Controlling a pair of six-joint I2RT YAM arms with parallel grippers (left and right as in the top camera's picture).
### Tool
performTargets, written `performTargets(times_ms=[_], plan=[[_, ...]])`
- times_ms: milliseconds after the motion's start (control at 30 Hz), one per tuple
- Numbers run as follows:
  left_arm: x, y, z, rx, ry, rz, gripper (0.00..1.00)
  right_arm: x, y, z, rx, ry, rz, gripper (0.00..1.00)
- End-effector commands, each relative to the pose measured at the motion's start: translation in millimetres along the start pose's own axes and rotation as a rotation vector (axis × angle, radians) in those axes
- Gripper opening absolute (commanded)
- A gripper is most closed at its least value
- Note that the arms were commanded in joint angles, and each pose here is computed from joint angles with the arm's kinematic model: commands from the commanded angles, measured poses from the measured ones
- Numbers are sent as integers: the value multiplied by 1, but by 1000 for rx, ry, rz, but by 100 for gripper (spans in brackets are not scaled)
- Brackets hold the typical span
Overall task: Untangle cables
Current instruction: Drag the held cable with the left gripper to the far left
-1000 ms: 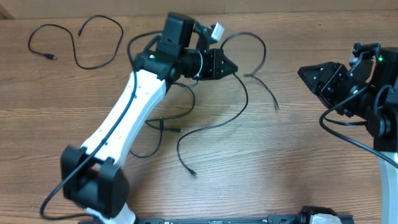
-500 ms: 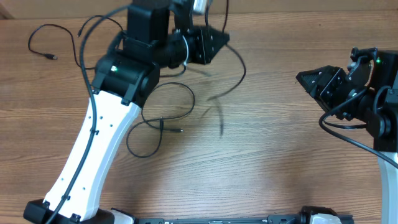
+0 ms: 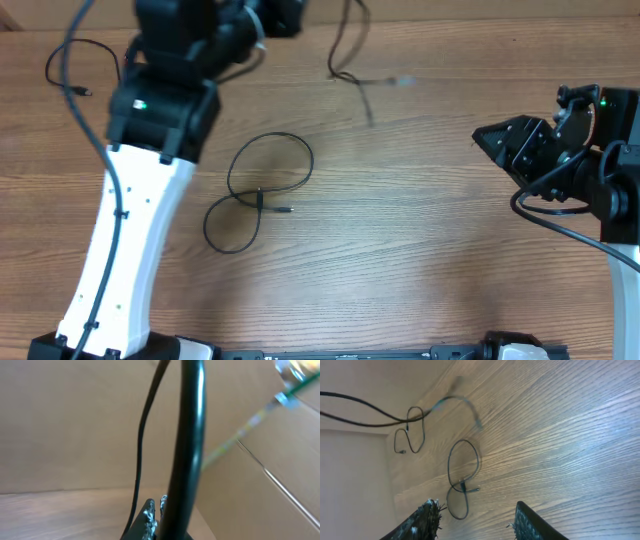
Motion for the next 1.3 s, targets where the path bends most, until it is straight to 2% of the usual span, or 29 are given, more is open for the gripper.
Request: performTargets(times_ms=[0, 167, 333, 533, 800, 967, 1267], plan=[[-26, 18, 4, -9, 36, -69, 4, -2, 2, -1, 7, 39, -14, 47], [-31, 26, 26, -56, 62, -50, 4, -2, 2, 0, 6, 40, -16, 47], [-19, 35, 63, -208, 130, 6, 4, -2, 2, -1, 7, 39, -15, 47], [-24, 45, 83, -278, 99, 7, 4, -2, 2, -1, 8, 39, -13, 47], [-20, 73, 127, -431, 194, 45, 4, 0, 2, -1, 11, 34, -6, 46], [-16, 84, 139, -464, 241, 75, 4, 0, 2, -2, 12, 34, -6, 45], [-7, 103, 159, -545, 315, 110, 4, 1, 4, -27, 177, 9, -27, 45]])
Point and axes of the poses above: each gripper's point midway between its finger pads, its own y axis back along the fingers, its own z axis along the line the jaws close on, x = y × z, the point moved 3 cm from there along y, back along the fingers, and after that the axes turned 5 degrees about y, right-handed, at the moved point
